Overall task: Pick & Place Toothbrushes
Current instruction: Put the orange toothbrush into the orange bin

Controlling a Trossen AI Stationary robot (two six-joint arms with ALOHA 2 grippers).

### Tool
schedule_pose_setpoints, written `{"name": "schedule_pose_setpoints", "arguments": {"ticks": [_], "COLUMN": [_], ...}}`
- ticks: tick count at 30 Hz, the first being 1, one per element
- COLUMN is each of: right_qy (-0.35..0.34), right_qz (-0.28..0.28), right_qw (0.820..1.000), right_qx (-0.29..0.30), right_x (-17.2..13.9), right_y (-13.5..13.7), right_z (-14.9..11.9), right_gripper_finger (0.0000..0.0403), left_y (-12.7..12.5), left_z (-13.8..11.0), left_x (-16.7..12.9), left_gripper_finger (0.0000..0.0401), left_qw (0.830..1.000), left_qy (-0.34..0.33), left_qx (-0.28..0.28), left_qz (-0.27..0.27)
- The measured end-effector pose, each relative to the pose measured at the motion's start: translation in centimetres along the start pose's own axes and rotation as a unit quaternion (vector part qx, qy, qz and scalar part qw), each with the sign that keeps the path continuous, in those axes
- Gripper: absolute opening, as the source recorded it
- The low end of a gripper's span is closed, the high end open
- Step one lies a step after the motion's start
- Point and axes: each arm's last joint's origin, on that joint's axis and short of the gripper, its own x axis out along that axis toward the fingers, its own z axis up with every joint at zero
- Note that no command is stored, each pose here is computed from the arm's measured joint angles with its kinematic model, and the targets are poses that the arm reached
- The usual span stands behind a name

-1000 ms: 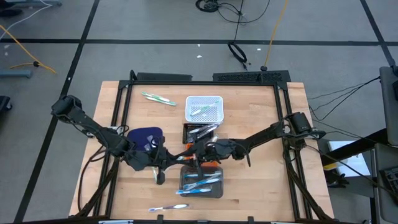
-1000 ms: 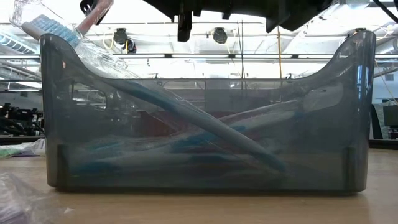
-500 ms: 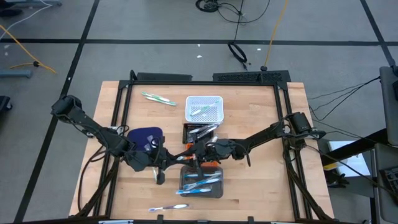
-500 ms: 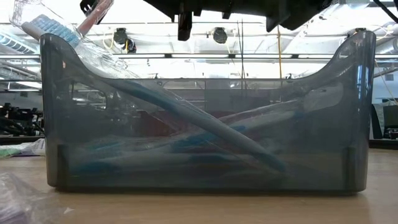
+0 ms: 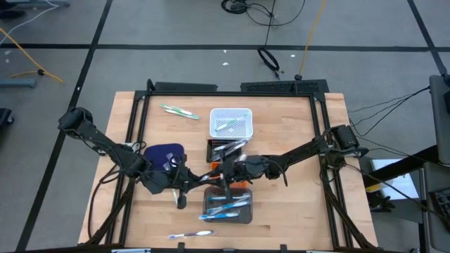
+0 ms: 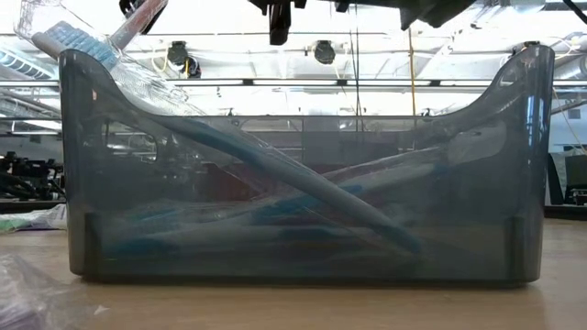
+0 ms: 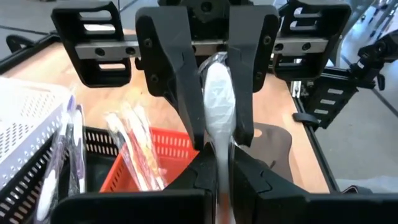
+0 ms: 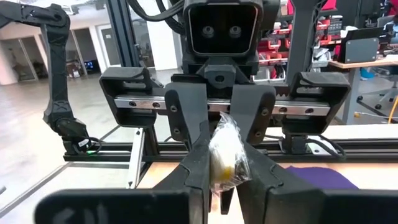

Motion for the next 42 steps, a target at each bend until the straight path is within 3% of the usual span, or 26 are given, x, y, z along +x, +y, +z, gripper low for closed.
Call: {"name": "schedule_pose_setpoints", "arguments": {"ticks": [7,17,23,31,42], "right_qy": [0.003,0.024,0.042,0.054,-0.010], "right_qz": [0.002,-0.005,-0.023,-0.074,-0.101], "right_qw": [1.000,1.000,0.999,0.995,0.995], "right_qx": [0.001,-0.011,-0.024,-0.031,-0.004], "right_x": [0.0,-0.3,-1.5,-6.5,-13.1], "right_y": [0.0,0.0,0.2,0.5,0.6], "right_z": [0.0,0.3,0.9,0.8,-1.6], "right_gripper_finger": [0.0036,0.0036,0.0036,0.0036,0.0036], "left_y": [-0.2,-0.3,-0.5,-0.5,-0.4], "left_z": [-0.2,-0.5,-0.6,-0.8,-0.7], "left_x": [-0.1,-0.2,-0.3,-0.4,-0.4], "left_gripper_finger": [0.0032,0.0143,0.0183,0.0198,0.0198], "left_qw": [1.000,0.999,0.999,0.999,0.999], "left_qy": [0.007,0.018,0.017,0.024,0.020], "left_qx": [0.019,0.027,0.034,0.029,0.031], "left_qz": [-0.006,-0.009,-0.008,-0.012,-0.005]}}
